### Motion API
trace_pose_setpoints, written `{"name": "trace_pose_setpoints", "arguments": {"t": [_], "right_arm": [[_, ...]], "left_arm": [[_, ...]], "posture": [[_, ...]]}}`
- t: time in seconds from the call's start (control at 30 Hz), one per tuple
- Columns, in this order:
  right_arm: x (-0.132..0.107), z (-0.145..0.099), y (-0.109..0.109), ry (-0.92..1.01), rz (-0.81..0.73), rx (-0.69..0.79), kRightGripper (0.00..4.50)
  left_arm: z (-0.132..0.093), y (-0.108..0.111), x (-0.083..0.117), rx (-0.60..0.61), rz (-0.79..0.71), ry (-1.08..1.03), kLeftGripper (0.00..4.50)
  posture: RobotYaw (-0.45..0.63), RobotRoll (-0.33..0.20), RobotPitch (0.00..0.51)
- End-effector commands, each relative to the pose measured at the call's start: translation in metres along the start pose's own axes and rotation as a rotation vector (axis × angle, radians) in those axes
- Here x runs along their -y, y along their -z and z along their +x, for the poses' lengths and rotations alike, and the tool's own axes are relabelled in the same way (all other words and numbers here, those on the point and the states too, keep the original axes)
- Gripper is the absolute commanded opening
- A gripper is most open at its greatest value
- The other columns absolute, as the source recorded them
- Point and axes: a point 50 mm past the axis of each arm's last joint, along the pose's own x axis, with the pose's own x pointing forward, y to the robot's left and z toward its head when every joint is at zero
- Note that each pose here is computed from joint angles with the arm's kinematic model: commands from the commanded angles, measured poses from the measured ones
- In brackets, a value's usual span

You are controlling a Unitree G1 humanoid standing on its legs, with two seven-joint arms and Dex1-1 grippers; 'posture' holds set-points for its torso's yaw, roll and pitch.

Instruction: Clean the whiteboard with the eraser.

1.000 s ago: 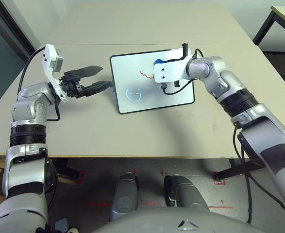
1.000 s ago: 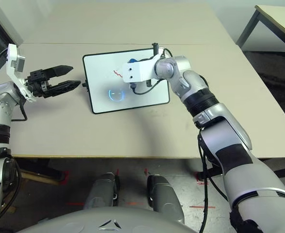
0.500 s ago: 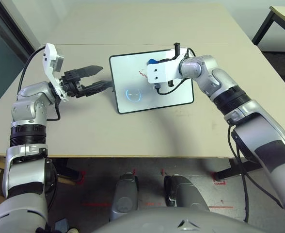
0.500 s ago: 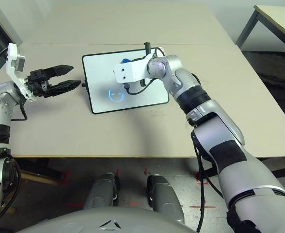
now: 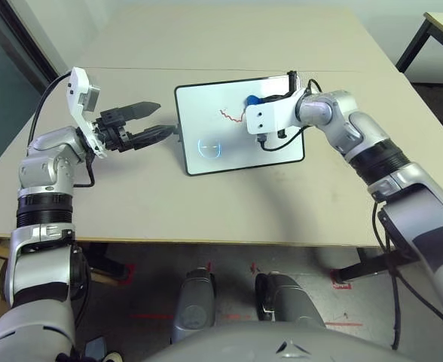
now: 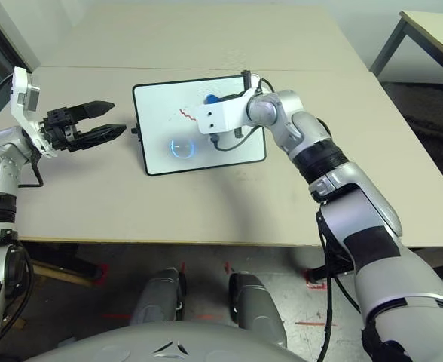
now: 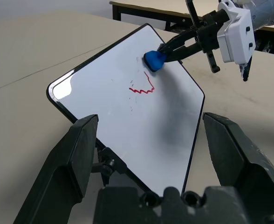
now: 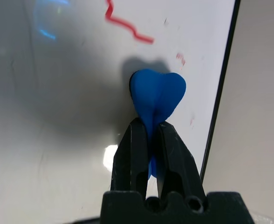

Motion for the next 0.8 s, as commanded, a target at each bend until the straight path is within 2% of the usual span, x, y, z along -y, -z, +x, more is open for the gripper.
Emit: {"name": "trace_pose_setpoints", "arguments": {"t": [0.03,0.3,0.8], "right_arm": [[-0.006,0.000,0.002,-0.024,0.019,-0.011,0.02],[-0.007,0.010,-0.021,-0.026,0.008,0.048,0.02],[-0.003,0.026,-0.050,-0.026,0.002,0.127,0.01]], "left_arm": [[0.000,-0.001,0.000,0.001,0.000,0.005,4.50],[-0.002,-0.001,0.000,0.001,0.001,-0.001,4.50],[-0.003,-0.002,0.001,0.000,0.005,-0.007,4.50]], "posture": [[0.25,0.000,0.076],[0.27,0.000,0.078],[0.28,0.000,0.081]]}}
